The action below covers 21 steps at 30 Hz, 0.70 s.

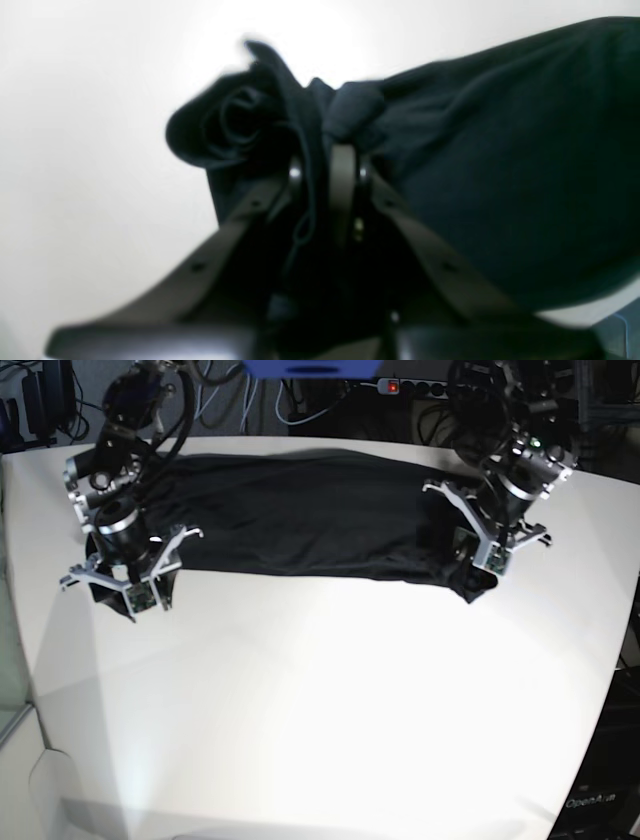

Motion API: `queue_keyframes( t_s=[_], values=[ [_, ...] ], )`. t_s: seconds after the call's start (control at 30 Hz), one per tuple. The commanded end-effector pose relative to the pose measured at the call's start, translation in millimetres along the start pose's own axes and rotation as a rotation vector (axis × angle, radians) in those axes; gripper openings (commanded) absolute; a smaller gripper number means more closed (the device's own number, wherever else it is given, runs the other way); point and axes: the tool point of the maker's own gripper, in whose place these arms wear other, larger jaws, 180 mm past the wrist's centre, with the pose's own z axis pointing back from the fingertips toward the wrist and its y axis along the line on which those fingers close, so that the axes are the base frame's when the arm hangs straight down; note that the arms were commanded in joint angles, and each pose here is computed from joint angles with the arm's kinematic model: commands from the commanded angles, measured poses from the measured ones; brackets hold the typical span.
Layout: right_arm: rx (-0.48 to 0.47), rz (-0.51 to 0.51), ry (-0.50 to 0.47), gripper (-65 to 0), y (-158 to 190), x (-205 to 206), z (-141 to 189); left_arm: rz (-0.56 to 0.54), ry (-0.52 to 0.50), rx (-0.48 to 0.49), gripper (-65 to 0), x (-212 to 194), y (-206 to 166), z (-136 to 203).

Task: Fold the T-shirt properly
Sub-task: 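Lift the shirt end with the left gripper and fold it toward the right gripper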

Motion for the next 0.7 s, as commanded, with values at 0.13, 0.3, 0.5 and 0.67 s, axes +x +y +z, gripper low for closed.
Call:
queue_keyframes(
  t_s=[0.13,0.3,0.5,0.67],
  values=[
    [-0.022,-0.002,-0.059,-35.9,-8,17,0,-0.023,-0.07,-0.06,-65.0,23,-22,-3],
    [-0.023,-0.002,-0.061,-35.9,-8,18,0,-0.039,-0.07,-0.128,-65.0,24,-46,-6],
    [-0.022,-0.001,-0.062,-35.9,-8,18,0,-0.065,-0.073,-0.206,-65.0,26,-75,-8],
    [-0.022,-0.001,-0.063,-35.9,-8,18,-1,-0.082,-0.084,-0.276,-65.0,30,-101,-9]
  ],
)
